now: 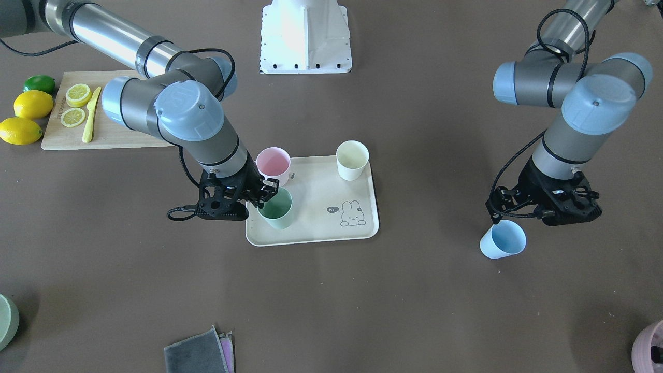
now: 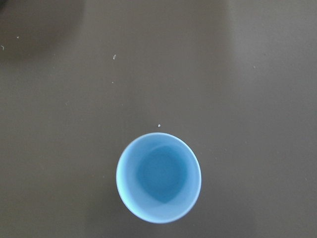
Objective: Place all cups on tray
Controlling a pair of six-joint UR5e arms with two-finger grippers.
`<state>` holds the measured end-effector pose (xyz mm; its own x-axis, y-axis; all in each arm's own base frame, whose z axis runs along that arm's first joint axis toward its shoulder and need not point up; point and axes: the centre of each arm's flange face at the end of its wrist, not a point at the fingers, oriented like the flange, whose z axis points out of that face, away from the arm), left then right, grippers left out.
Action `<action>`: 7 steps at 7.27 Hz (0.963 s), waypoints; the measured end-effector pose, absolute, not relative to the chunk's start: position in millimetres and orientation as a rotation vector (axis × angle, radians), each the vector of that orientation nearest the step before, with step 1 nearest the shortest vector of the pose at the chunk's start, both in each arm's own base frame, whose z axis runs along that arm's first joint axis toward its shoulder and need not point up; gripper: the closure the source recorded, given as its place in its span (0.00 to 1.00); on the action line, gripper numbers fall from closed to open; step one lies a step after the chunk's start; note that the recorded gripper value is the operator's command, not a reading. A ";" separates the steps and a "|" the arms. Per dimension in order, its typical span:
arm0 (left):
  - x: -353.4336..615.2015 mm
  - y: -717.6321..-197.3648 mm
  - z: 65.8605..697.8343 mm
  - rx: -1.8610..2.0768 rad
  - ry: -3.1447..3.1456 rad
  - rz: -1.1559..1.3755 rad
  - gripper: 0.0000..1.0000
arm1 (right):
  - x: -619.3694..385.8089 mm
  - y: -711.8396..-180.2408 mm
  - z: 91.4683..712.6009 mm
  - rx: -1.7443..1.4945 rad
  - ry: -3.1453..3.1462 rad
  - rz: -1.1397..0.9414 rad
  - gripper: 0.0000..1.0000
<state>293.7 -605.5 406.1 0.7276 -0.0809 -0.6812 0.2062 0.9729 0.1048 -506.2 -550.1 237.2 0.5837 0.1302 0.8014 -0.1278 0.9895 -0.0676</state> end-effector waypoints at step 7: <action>310.7 -626.2 459.3 0.116 0.769 -0.183 1.00 | -475.4 -554.1 205.5 0.032 -0.992 0.150 0.00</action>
